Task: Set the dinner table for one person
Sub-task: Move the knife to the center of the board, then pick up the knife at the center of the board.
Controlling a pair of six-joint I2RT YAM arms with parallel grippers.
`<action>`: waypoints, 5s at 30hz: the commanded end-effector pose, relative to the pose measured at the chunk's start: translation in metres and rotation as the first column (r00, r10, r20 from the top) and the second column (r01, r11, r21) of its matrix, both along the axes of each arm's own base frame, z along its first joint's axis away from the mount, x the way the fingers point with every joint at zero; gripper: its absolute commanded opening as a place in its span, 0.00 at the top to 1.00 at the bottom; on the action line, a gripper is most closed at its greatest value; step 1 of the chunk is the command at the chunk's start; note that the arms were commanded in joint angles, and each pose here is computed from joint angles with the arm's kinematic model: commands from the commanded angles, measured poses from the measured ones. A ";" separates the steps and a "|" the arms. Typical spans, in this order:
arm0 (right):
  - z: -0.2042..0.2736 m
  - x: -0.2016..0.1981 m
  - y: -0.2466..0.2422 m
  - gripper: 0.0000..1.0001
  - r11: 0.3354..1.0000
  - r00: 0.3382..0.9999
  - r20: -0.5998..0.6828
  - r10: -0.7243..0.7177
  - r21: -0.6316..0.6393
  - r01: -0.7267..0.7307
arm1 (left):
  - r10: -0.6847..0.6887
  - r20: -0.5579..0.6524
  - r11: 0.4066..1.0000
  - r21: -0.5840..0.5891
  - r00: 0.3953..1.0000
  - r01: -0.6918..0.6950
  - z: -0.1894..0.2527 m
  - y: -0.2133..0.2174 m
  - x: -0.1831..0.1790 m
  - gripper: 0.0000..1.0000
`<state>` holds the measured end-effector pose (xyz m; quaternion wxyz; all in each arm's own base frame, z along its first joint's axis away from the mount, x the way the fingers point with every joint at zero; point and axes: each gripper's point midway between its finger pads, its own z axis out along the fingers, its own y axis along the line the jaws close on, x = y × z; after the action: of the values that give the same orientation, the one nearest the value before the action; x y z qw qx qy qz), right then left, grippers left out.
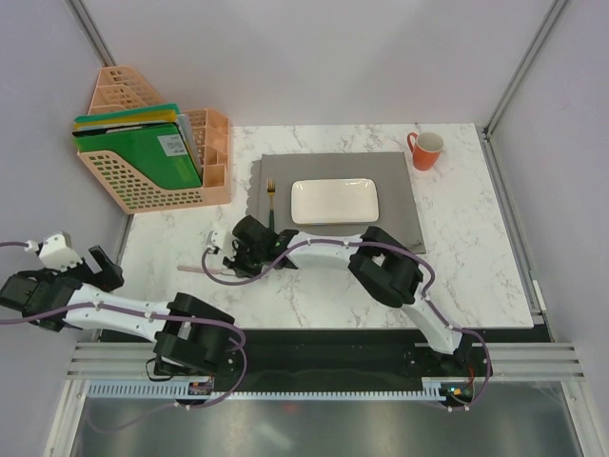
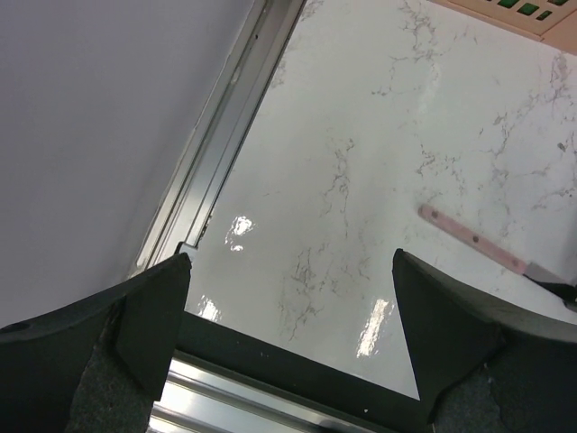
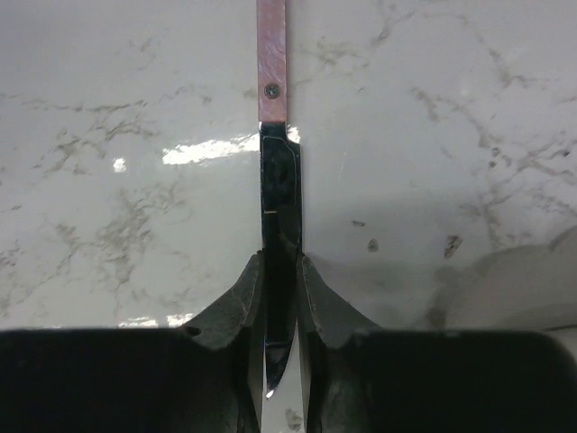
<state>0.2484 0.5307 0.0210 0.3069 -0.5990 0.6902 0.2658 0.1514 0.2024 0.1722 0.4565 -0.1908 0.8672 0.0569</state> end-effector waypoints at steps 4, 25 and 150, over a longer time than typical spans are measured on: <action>-0.028 -0.059 -0.047 0.93 0.993 0.987 -0.162 0.017 -0.115 -0.036 | -0.064 0.067 0.997 0.037 0.996 0.061 0.019 0.002 0.012 0.00; -0.048 -0.074 -0.156 1.00 0.949 0.983 -0.155 -0.101 -0.312 0.048 | -0.438 -0.075 0.898 0.019 0.896 0.440 -0.008 -0.093 0.132 0.00; 0.202 0.330 -0.539 0.26 0.023 -0.024 0.319 -0.948 0.142 0.990 | -0.781 -0.229 0.519 0.280 0.581 0.808 0.007 -0.273 0.188 0.00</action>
<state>0.5659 0.0480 0.2038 0.4641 -0.0755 0.8721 -0.1352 0.3368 -0.0768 0.1642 0.3966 0.3044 0.8658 -0.0208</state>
